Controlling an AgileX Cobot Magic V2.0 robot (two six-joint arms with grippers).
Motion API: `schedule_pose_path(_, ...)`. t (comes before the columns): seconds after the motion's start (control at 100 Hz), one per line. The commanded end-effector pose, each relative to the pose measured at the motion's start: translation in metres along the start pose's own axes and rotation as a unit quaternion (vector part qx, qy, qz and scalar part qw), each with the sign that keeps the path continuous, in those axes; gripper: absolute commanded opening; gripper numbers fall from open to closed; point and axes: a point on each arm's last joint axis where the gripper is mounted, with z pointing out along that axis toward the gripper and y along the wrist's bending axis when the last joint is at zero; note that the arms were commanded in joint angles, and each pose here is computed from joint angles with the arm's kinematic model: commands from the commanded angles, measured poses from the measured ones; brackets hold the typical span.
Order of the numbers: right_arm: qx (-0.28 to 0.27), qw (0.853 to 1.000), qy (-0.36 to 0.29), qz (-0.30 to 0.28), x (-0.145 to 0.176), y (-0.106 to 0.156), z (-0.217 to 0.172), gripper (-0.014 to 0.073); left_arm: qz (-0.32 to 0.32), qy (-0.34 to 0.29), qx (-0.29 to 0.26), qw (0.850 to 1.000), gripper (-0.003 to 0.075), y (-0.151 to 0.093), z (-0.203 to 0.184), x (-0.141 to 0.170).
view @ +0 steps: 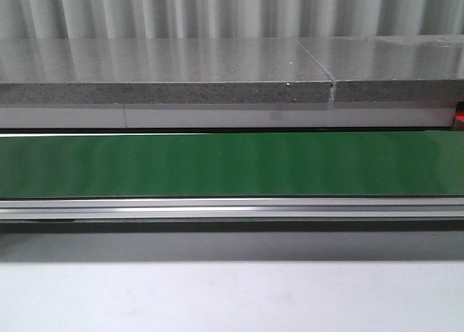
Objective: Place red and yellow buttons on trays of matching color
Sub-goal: 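Lower the yellow button into the yellow tray and open the right gripper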
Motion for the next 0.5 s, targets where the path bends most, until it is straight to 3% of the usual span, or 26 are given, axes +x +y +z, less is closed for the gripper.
schedule_pose_path(0.0,0.016,0.998,-0.056,0.009,-0.007,-0.005,-0.013,0.0193,-0.006,-0.052,-0.003,0.999,-0.0020,0.000,-0.003,-0.016)
schedule_pose_path(0.49,0.028,0.998,-0.024,0.046,0.026,-0.016,0.040,0.0193,-0.006,-0.052,-0.003,0.999,-0.0020,0.000,-0.003,-0.016)
